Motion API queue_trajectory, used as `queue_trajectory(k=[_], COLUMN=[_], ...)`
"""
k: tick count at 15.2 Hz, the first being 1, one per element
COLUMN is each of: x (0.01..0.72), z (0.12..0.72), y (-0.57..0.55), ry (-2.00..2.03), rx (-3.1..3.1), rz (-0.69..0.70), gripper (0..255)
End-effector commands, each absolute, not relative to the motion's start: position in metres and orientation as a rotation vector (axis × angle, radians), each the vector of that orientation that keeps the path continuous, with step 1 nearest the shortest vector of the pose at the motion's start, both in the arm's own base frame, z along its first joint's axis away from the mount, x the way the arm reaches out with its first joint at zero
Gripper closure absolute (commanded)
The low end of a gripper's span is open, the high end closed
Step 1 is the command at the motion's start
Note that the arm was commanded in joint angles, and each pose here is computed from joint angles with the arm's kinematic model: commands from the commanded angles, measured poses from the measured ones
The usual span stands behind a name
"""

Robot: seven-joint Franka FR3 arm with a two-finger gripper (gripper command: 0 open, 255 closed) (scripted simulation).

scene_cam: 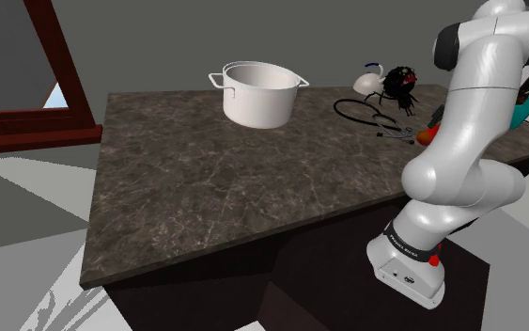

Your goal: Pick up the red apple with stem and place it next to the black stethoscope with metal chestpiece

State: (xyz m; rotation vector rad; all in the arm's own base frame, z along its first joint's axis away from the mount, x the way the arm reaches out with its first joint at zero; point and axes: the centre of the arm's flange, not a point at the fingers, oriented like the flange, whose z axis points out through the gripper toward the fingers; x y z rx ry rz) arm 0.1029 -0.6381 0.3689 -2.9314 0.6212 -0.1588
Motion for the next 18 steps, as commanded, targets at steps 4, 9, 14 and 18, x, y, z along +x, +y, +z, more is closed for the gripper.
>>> queue_trajectory(k=[4, 9, 14, 18], x=[0.103, 0.099, 0.096, 0.096], z=[0.369, 0.395, 0.418, 0.418], y=[-0.638, -0.641, -0.644, -0.644], ry=[0.621, 0.621, 0.621, 0.621], rx=[-2.932, -2.932, -2.932, -2.932], rz=[-0.159, -0.159, -0.159, -0.159], gripper=[0, 0, 0, 0])
